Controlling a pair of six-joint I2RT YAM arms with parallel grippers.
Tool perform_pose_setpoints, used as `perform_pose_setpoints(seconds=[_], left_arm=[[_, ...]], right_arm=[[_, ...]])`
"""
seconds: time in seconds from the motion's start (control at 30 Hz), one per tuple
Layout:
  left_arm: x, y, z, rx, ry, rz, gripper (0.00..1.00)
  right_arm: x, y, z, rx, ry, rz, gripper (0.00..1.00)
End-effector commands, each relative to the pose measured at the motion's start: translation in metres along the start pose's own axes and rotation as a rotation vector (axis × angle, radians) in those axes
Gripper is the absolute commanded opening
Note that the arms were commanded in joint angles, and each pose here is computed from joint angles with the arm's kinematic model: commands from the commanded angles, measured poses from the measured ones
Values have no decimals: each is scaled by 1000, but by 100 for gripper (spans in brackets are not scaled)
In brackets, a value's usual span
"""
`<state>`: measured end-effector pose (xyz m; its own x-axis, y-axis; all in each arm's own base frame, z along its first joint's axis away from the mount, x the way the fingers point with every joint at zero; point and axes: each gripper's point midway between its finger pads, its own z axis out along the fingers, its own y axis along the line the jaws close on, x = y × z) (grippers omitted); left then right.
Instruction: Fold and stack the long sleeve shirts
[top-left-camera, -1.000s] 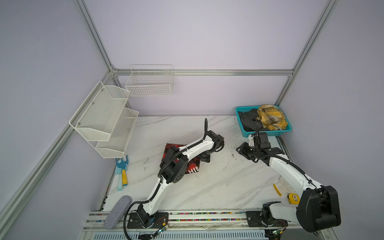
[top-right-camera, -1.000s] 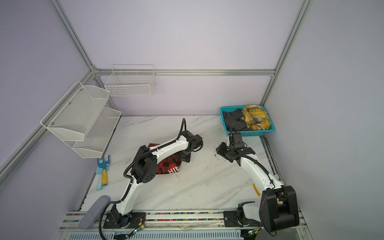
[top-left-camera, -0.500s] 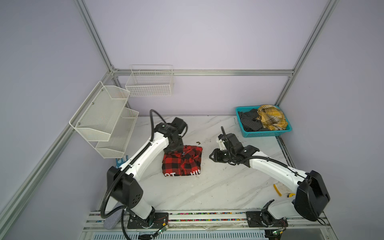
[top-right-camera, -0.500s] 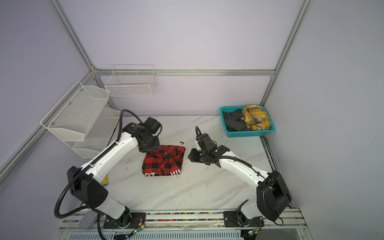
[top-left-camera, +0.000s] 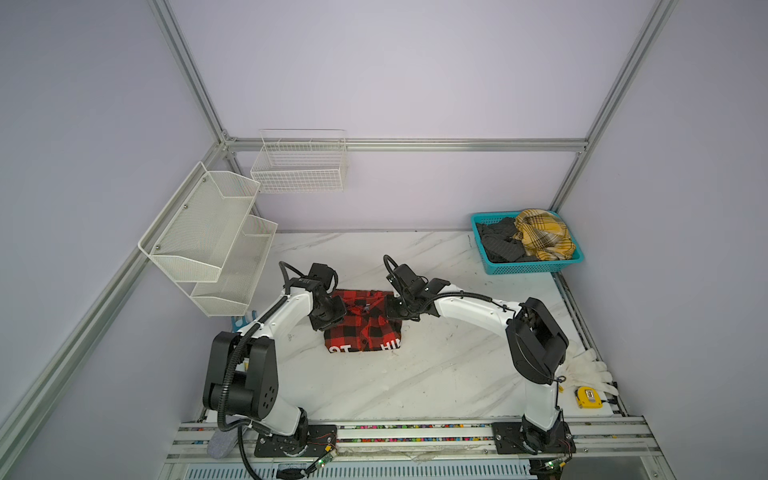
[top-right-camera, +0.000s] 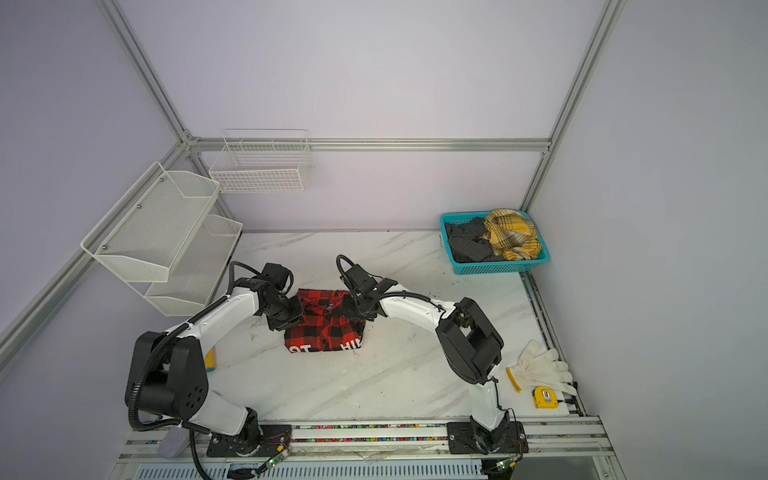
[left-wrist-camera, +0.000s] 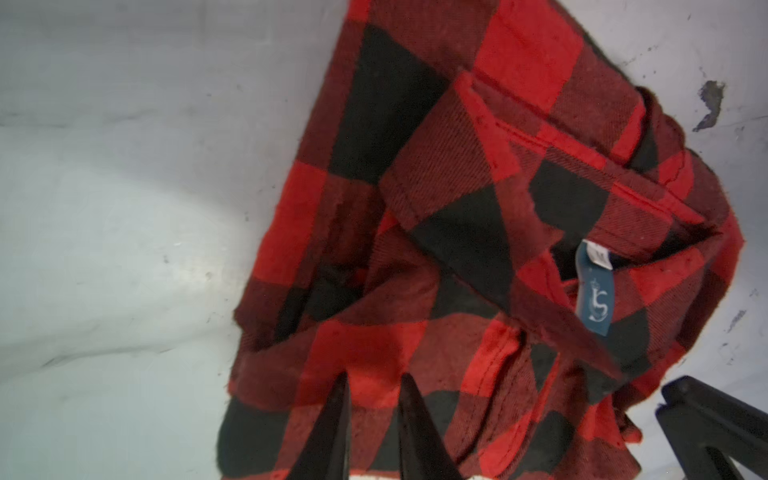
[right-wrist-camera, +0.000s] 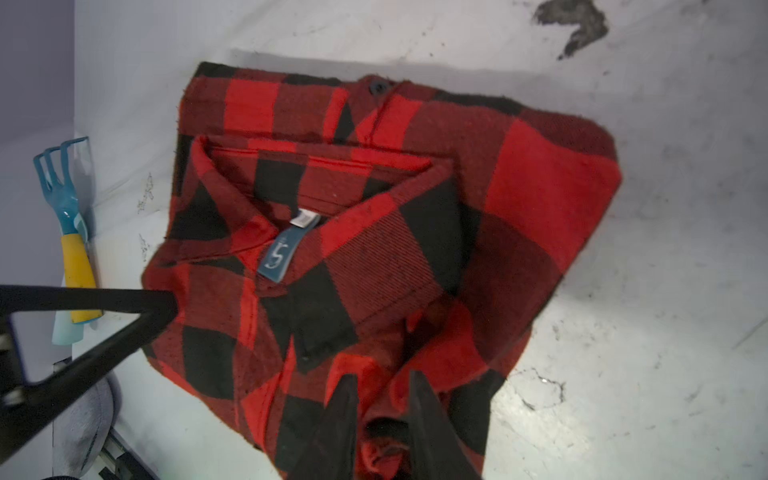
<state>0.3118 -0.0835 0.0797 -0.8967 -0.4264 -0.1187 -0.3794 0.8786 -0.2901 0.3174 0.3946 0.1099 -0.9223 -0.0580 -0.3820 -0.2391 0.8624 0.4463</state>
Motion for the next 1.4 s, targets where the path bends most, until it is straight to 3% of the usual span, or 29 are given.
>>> perform_pose_setpoints(seconds=[0.0, 0.3, 0.6, 0.77, 0.83, 0.87, 0.93, 1.0, 1.13, 1.37], left_arm=[[7, -23, 10, 118, 6, 40, 18], [44, -40, 53, 132, 103, 68, 8], [55, -68, 57, 139, 105, 155, 11], [44, -73, 41, 126, 55, 175, 13], [40, -79, 30, 139, 38, 193, 19], [39, -83, 24, 148, 35, 203, 25], [35, -88, 7, 158, 15, 223, 47], [26, -89, -15, 159, -35, 232, 56], [2, -61, -38, 147, -95, 154, 53], [-26, -19, -26, 160, -64, 19, 57]], right_arm=[[3, 22, -18, 15, -27, -38, 23], [44, -4, 18, 69, 92, 11, 17], [54, -111, 4, 263, 104, 181, 16], [40, -152, -38, 311, 38, 264, 20], [32, -149, -49, 304, 20, 248, 23], [28, -146, -53, 302, 17, 234, 24], [17, -131, -59, 264, 6, 162, 27], [7, -109, -63, 199, -16, 114, 33], [-3, -76, -59, 126, -28, 38, 44], [-14, -50, -16, 38, 6, 10, 57]])
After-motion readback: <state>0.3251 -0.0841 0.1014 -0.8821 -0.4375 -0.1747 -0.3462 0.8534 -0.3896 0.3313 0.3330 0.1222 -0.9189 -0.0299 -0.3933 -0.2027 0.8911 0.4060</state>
